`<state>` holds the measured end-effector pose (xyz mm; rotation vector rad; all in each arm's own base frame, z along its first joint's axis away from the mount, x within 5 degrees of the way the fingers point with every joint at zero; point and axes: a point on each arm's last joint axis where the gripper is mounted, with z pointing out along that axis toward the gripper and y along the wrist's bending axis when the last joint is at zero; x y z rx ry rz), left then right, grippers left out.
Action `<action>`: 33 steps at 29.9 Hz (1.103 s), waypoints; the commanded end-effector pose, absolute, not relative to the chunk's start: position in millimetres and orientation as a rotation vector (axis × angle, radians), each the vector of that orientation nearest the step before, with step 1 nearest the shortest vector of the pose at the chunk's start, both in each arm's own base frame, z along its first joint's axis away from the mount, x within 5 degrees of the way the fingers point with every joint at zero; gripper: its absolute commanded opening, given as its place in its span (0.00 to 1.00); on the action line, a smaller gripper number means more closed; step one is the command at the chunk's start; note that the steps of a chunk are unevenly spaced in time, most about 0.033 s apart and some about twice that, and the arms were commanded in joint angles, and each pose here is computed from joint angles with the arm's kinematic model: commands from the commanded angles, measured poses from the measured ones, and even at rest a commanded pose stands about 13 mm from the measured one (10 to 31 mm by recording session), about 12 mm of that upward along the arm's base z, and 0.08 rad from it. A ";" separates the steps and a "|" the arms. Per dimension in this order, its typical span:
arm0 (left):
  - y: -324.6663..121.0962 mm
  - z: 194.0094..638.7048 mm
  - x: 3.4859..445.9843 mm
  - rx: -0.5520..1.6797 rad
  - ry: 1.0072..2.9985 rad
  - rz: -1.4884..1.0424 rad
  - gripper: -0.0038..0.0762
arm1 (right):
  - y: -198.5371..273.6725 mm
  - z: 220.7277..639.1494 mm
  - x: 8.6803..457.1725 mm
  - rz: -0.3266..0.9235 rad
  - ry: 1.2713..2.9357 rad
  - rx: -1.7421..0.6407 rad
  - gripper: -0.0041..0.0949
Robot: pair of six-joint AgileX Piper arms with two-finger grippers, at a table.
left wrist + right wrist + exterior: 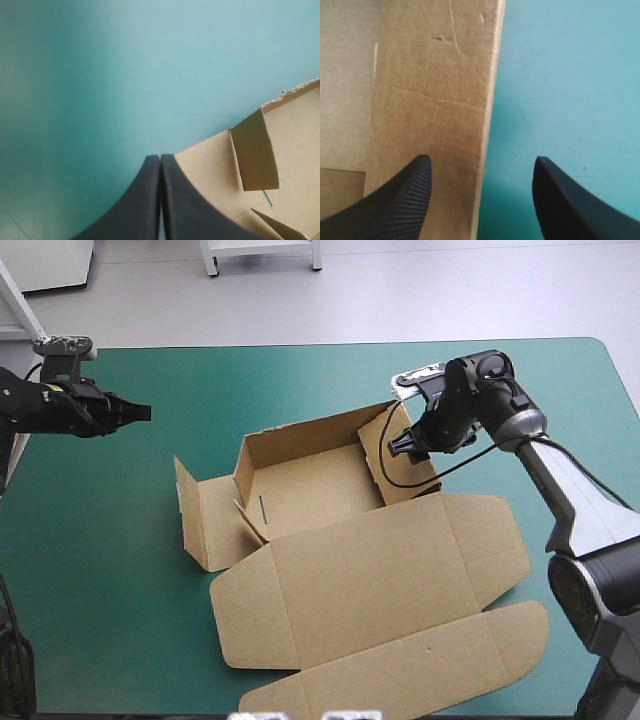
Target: Fold the box
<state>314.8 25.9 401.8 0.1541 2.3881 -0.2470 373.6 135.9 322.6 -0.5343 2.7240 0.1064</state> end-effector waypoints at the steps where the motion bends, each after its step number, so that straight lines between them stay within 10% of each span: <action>1: 23.3 423.7 307.6 0.144 2.288 -0.253 0.04 | 137.7 342.7 371.8 0.153 2.646 -0.508 0.61; 14: 22.5 422.1 305.9 0.153 2.313 -0.265 0.04 | 144.3 318.1 385.8 0.166 2.680 -0.531 0.45; 22: 22.4 421.9 305.6 0.154 2.316 -0.266 0.04 | 143.6 315.0 385.9 0.149 2.697 -0.549 0.03; 33: 22.7 421.4 306.7 0.161 2.312 -0.261 0.04 | 102.7 374.3 385.9 0.161 2.601 -0.409 0.03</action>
